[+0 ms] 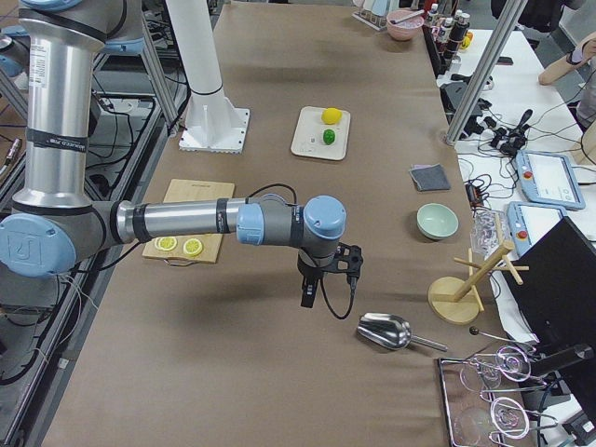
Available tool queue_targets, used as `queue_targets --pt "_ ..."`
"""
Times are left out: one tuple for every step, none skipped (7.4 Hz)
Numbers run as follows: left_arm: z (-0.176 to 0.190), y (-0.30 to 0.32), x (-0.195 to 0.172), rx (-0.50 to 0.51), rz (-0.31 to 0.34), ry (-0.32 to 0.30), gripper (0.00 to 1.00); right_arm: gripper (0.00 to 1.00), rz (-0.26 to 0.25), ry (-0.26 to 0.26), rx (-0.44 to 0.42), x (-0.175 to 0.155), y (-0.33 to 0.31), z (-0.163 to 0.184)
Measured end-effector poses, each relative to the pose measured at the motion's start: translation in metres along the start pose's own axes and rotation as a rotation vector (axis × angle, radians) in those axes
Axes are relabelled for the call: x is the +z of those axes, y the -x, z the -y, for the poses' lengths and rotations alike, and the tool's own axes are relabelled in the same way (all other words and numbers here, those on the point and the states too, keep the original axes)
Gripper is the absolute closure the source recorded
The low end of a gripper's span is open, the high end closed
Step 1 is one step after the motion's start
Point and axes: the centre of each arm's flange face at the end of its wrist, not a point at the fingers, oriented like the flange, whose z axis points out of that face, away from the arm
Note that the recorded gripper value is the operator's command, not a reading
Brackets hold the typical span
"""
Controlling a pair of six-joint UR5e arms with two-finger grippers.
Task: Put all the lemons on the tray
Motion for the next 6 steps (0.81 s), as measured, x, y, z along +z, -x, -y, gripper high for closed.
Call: queue_targets --pt "-0.0007 0.0022 -0.0028 0.000 0.000 -0.007 0.02 0.00 0.000 0.000 0.000 -0.0002 0.0002 0.0000" --pt "-0.0008 0.0029 -0.0043 0.001 -0.001 -0.011 0.02 0.00 0.000 -0.001 -0.001 -0.0003 0.0003 0.0000" --pt "-0.0007 0.0031 -0.0049 0.001 -0.001 -0.013 0.02 0.00 0.000 -0.001 -0.001 -0.0003 0.0003 0.0000" --pt "-0.0006 0.0031 -0.0050 0.001 -0.001 -0.013 0.02 0.00 0.000 -0.001 -0.001 -0.0003 0.0003 0.0000" --pt "-0.0005 0.0033 -0.0044 0.001 0.000 -0.012 0.02 0.00 0.001 0.000 -0.001 -0.0003 0.0004 0.0000" --pt "-0.0005 0.0035 -0.0038 0.001 0.000 -0.010 0.02 0.00 0.001 0.000 -0.001 -0.0003 0.0004 0.0000"
